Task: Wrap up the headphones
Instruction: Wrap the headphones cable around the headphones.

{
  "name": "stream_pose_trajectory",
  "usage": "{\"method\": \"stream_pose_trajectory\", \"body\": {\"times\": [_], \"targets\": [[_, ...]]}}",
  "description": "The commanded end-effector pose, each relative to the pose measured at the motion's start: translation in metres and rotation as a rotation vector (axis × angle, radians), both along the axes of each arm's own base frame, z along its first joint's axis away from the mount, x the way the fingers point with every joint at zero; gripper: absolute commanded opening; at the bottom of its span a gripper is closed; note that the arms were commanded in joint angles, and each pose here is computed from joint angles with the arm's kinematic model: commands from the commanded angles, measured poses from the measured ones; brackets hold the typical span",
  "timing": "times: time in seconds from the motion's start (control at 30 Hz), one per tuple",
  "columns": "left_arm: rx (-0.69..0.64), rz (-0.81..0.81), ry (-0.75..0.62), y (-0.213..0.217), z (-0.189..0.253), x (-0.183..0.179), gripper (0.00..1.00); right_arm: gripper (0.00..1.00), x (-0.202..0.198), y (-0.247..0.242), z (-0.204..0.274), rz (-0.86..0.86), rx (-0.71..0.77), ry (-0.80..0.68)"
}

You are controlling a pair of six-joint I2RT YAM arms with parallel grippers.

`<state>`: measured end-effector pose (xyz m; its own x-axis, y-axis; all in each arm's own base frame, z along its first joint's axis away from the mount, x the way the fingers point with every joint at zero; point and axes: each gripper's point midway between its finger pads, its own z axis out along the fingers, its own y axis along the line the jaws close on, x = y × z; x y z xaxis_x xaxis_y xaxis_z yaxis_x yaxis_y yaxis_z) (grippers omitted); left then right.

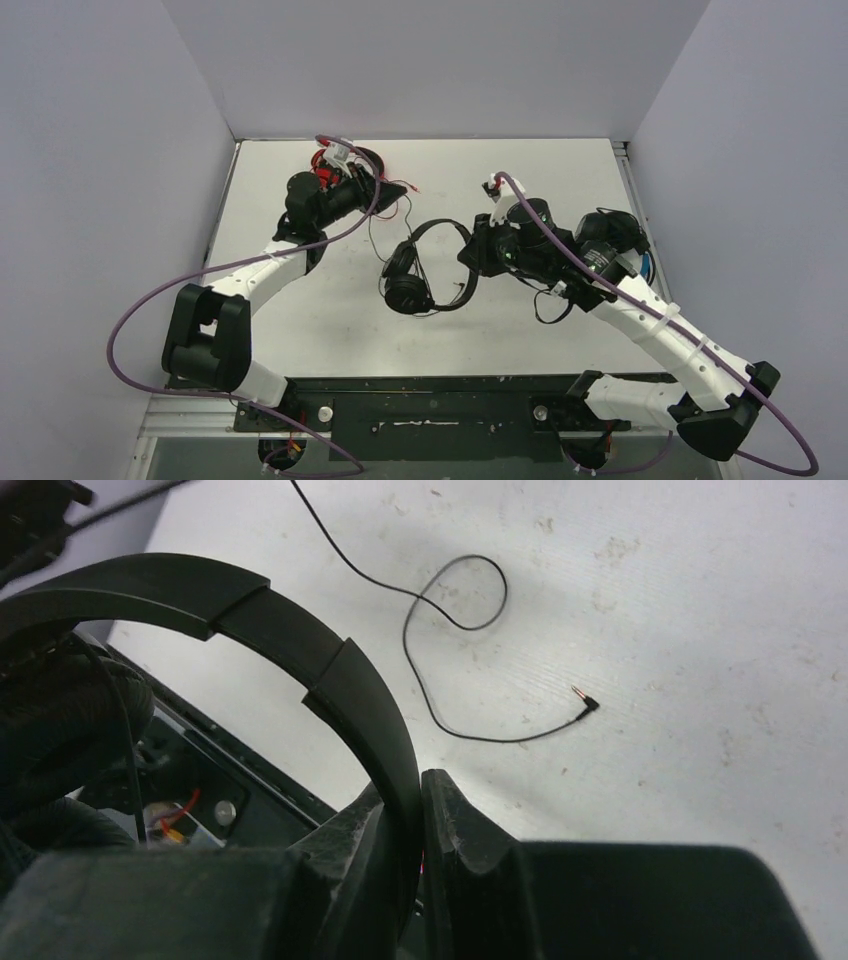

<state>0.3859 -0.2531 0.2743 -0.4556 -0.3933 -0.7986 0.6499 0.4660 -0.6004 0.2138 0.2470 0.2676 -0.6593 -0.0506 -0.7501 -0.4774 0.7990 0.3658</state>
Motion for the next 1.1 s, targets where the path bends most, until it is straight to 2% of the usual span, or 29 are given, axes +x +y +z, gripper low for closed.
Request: {"method": "stream_pose_trajectory", "body": {"times": [0.0,0.1,0.33,0.47,0.53,0.67,0.77,0.8,0.9,1.07], "targets": [[-0.064,0.009,-0.124,0.006,0.038,-0.011,0.2,0.0,0.004,0.015,0.085,0.007,0.22,-0.096],[-0.095,0.0,-0.132,0.006,0.039,-0.018,0.19,0.0,0.013,0.008,0.104,-0.059,0.208,-0.094],[-0.161,-0.023,-0.15,0.008,0.031,-0.043,0.18,0.0,0.031,0.002,0.151,-0.179,0.324,-0.097],[-0.157,-0.034,-0.159,0.004,0.028,-0.055,0.17,0.0,0.043,0.0,0.161,-0.251,0.37,-0.074],[-0.153,-0.025,-0.168,0.004,0.027,-0.061,0.25,0.0,0.05,0.0,0.16,-0.281,0.363,-0.062],[-0.138,0.04,-0.222,0.013,0.022,-0.074,0.46,0.0,0.064,-0.011,0.159,-0.371,0.326,-0.063],[-0.076,0.077,-0.259,0.011,0.008,-0.085,0.72,0.0,0.069,-0.012,0.158,-0.393,0.316,-0.057],[-0.034,0.086,-0.269,0.008,0.001,-0.086,0.78,0.0,0.07,-0.012,0.158,-0.395,0.316,-0.056],[0.067,0.12,-0.274,0.0,-0.017,-0.087,0.86,0.0,0.072,-0.012,0.161,-0.399,0.327,-0.062],[0.095,0.162,-0.295,-0.001,-0.033,-0.085,0.97,0.0,0.075,-0.013,0.17,-0.405,0.345,-0.072]]}}
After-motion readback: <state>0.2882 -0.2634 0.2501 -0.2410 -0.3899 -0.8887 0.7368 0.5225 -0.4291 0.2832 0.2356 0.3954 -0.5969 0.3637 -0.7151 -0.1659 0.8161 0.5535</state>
